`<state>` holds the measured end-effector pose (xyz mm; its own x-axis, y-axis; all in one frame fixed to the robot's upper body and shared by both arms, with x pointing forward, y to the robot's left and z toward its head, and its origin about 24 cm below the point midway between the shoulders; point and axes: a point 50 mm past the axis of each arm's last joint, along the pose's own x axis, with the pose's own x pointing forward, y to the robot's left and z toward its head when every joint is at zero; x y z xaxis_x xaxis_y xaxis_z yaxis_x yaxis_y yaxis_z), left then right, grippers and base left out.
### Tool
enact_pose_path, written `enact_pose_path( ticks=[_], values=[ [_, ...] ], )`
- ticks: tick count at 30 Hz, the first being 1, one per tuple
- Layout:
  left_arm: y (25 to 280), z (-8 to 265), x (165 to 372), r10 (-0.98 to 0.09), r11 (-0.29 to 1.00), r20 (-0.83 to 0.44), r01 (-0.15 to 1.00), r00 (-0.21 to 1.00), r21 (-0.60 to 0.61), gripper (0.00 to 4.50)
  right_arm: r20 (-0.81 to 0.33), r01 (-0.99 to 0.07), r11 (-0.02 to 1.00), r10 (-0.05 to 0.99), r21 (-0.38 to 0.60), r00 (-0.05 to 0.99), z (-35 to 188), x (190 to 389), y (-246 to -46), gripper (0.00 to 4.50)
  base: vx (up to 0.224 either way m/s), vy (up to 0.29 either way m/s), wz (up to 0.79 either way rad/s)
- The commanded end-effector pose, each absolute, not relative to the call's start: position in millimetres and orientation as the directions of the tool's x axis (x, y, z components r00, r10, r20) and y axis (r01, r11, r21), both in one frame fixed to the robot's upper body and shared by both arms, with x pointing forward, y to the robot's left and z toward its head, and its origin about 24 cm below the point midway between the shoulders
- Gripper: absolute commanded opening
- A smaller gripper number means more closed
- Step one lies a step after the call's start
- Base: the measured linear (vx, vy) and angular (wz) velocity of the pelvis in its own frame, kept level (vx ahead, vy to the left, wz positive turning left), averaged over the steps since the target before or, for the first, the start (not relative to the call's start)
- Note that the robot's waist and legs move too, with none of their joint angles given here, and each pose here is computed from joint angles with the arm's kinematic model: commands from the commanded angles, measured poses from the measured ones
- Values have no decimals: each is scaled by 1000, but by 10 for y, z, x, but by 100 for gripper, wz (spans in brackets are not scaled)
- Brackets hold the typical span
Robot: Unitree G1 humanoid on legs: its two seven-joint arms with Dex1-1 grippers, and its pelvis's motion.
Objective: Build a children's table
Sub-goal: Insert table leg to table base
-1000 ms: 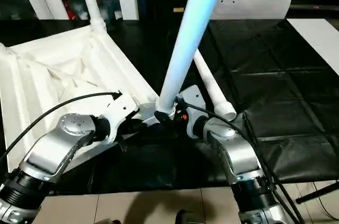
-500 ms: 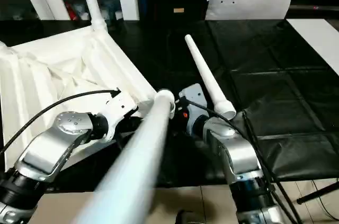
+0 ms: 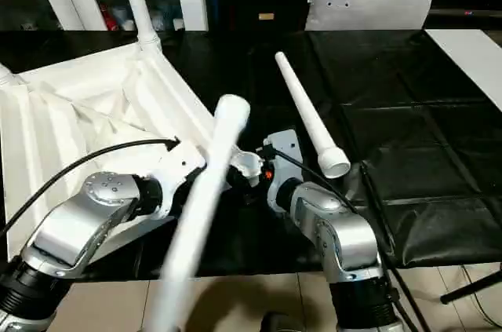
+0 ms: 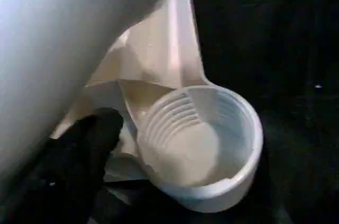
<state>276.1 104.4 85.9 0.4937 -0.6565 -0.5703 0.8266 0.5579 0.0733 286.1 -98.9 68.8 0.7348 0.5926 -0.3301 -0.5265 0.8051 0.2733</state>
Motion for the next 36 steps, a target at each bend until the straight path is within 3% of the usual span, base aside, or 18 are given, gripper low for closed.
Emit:
enact_pose_path(
  ticks=[1, 14, 23, 36],
  values=[
    [996, 1027, 2769, -680, 545, -517, 830, 520, 119, 0, -327, -522, 804, 593, 284, 736, 716, 2847, -994, 449, 0, 0, 0],
    [993, 1015, 2767, -671, 563, -520, 820, 528, 107, 0, -336, -469, 830, 553, 302, 762, 744, 2884, -1033, 449, 0, 0, 0],
    [997, 1008, 2773, -666, 572, -522, 814, 533, 102, 0, -337, -369, 875, 466, 313, 818, 770, 2959, -1209, 449, 0, 0, 0],
    [1020, 1006, 2775, -658, 580, -527, 809, 537, 99, 0, -354, -299, 902, 403, 312, 844, 747, 2983, -1298, 449, 0, 0, 0]
  ],
)
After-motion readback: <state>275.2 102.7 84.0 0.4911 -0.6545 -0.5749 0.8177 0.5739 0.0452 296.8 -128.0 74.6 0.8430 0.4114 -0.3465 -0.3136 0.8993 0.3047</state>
